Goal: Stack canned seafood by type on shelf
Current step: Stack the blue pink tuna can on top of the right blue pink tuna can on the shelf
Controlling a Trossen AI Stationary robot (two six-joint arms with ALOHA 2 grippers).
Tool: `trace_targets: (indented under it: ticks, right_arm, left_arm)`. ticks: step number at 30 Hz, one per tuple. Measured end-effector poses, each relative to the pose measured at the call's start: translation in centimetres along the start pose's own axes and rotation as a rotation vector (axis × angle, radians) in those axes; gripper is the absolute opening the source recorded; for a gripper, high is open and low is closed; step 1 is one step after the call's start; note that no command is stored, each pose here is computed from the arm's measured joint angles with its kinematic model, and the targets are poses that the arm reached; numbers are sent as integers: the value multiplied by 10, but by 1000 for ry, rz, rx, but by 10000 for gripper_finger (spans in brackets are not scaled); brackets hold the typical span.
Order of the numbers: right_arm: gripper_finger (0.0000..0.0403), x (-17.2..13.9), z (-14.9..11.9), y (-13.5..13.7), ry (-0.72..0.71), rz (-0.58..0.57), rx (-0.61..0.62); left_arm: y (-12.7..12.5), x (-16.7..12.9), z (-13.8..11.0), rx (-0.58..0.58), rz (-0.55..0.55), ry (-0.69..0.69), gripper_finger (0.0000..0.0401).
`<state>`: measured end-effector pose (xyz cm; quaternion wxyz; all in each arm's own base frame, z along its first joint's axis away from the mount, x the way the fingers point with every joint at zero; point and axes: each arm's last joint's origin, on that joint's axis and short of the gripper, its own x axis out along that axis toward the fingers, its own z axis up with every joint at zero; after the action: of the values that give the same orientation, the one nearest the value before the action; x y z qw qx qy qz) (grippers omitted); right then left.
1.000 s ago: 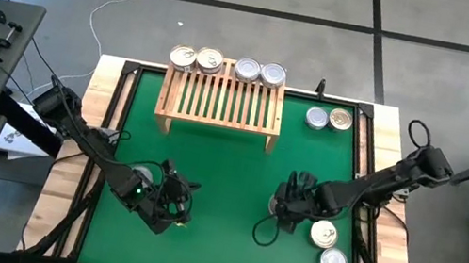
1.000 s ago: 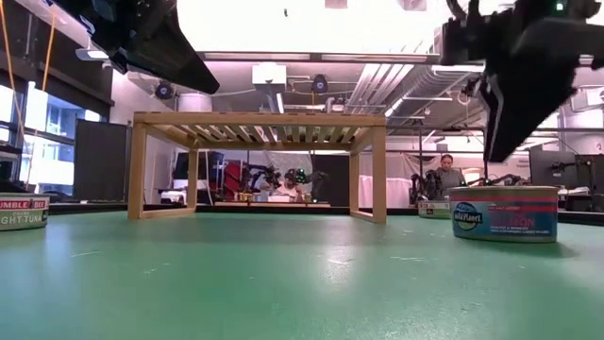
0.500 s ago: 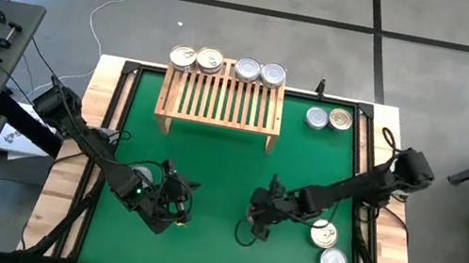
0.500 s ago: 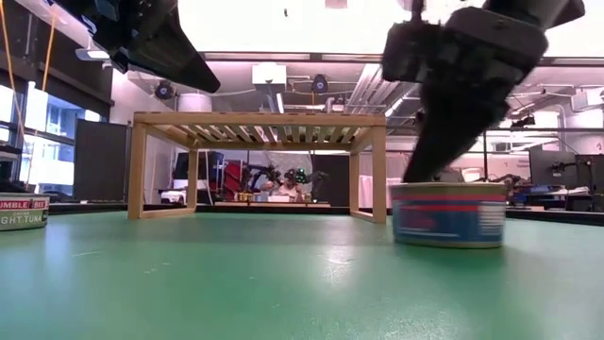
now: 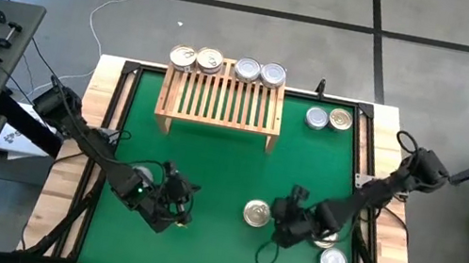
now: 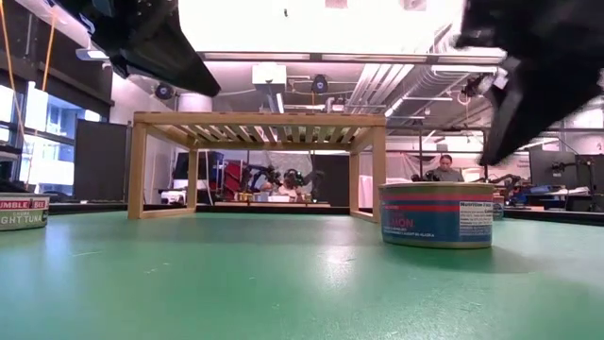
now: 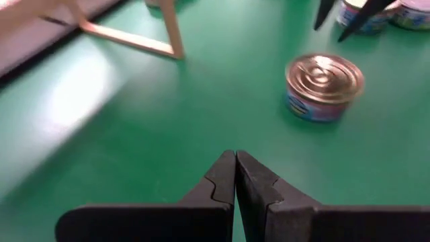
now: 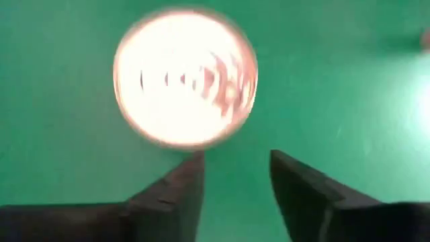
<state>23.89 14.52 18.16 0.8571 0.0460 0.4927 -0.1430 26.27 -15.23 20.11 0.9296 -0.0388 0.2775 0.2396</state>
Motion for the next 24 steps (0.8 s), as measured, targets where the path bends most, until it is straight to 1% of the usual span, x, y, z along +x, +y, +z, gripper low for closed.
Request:
trace_targets:
  ticks: [3, 5, 8, 11, 13, 15, 17, 20, 24]
  right_arm:
    - [232, 7, -23, -1, 33, 4, 19]
    - [275, 16, -37, -3, 23, 28, 31]
    - [330, 32, -54, -4, -59, 127, 52]
    - [365, 45, -63, -9, -201, 211, 85]
    - [378, 49, -65, -12, -308, 232, 91]
    - [386, 50, -67, -16, -401, 203, 67]
    - [389, 49, -65, -17, -465, 195, 33]
    - [390, 50, -61, -18, -503, 182, -45]
    - [390, 57, -55, -16, -532, 215, -109]
  left_arm:
    - [0, 7, 3, -13, -56, 39, 0]
    - [-3, 15, 5, -9, -95, 55, 0]
    - [-10, 33, 4, -6, -183, 84, 0]
    - [-18, 55, 0, 2, -279, 102, 0]
    - [-22, 70, -2, -11, -329, 93, 0]
    - [-24, 85, -4, -40, -376, 82, 0]
    - [-24, 98, -6, -61, -414, 82, 0]
    - [-22, 115, -8, -96, -454, 78, 0]
    - [-18, 133, -10, -129, -494, 82, 0]
